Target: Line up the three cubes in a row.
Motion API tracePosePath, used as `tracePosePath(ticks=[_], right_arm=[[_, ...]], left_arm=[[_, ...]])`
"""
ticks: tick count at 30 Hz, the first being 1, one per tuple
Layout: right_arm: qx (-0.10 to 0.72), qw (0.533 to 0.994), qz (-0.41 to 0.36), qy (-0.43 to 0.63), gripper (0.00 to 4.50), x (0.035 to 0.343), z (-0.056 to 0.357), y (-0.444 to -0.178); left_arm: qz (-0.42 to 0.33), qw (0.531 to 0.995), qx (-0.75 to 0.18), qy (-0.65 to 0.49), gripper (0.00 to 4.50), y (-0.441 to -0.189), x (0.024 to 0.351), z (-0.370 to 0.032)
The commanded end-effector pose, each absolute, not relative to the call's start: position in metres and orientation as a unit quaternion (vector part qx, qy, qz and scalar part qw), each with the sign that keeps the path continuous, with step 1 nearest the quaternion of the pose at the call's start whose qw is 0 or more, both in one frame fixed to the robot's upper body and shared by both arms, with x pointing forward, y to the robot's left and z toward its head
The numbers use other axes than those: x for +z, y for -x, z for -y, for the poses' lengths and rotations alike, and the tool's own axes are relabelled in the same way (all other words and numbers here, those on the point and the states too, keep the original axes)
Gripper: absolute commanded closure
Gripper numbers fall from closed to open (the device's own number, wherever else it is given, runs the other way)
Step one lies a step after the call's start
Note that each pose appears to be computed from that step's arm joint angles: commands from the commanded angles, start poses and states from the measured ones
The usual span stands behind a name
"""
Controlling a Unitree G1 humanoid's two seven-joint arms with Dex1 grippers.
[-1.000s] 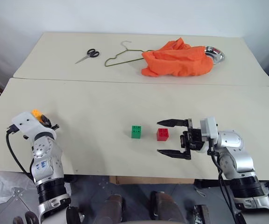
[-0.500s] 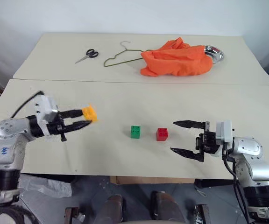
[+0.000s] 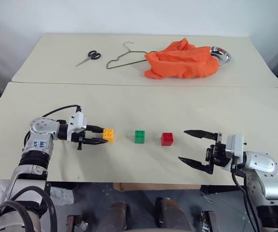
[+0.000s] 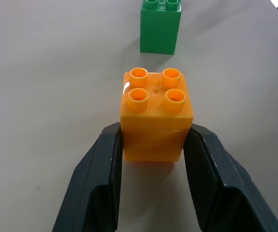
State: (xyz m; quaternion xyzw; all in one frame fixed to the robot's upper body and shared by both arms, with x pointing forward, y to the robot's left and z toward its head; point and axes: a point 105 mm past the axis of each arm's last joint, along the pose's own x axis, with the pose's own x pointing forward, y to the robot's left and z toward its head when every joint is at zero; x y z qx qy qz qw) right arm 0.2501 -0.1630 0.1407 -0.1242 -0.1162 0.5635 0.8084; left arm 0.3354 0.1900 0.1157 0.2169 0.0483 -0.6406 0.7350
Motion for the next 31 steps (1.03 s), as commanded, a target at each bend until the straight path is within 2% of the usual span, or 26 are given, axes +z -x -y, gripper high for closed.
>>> tracePosePath(ticks=[1, 7, 10, 16, 17, 21, 25, 28, 31], right_arm=[[0.562, 0.803, 0.139, 0.140, 0.00, 0.151, 0.161, -0.246], [0.563, 0.803, 0.137, 0.140, 0.00, 0.150, 0.161, -0.247], [0.566, 0.801, 0.137, 0.139, 0.00, 0.150, 0.161, -0.248], [0.591, 0.783, 0.132, 0.143, 0.00, 0.154, 0.161, -0.254], [0.598, 0.779, 0.124, 0.143, 0.00, 0.155, 0.163, -0.256], [0.612, 0.770, 0.107, 0.147, 0.00, 0.163, 0.172, -0.263], [0.637, 0.747, 0.088, 0.170, 0.00, 0.175, 0.180, -0.269], [0.650, 0.729, 0.084, 0.199, 0.00, 0.182, 0.178, -0.277], [0.644, 0.734, 0.082, 0.200, 0.00, 0.176, 0.180, -0.283]], left_arm=[[-0.046, 0.718, -0.655, -0.228, 3.04, -0.336, 0.116, -0.186], [-0.053, 0.702, -0.674, -0.223, 3.04, -0.336, 0.113, -0.178], [-0.065, 0.698, -0.680, -0.213, 2.04, -0.335, 0.113, -0.177], [-0.022, 0.737, -0.641, -0.213, 0.20, -0.330, 0.146, -0.203], [-0.007, 0.748, -0.630, -0.208, 0.03, -0.327, 0.154, -0.208], [0.025, 0.774, -0.589, -0.229, 0.03, -0.314, 0.170, -0.223], [0.003, 0.808, -0.545, -0.224, 0.03, -0.293, 0.178, -0.253], [-0.034, 0.847, -0.464, -0.255, 0.03, -0.299, 0.170, -0.271], [-0.025, 0.858, -0.455, -0.236, 0.03, -0.301, 0.171, -0.267]])
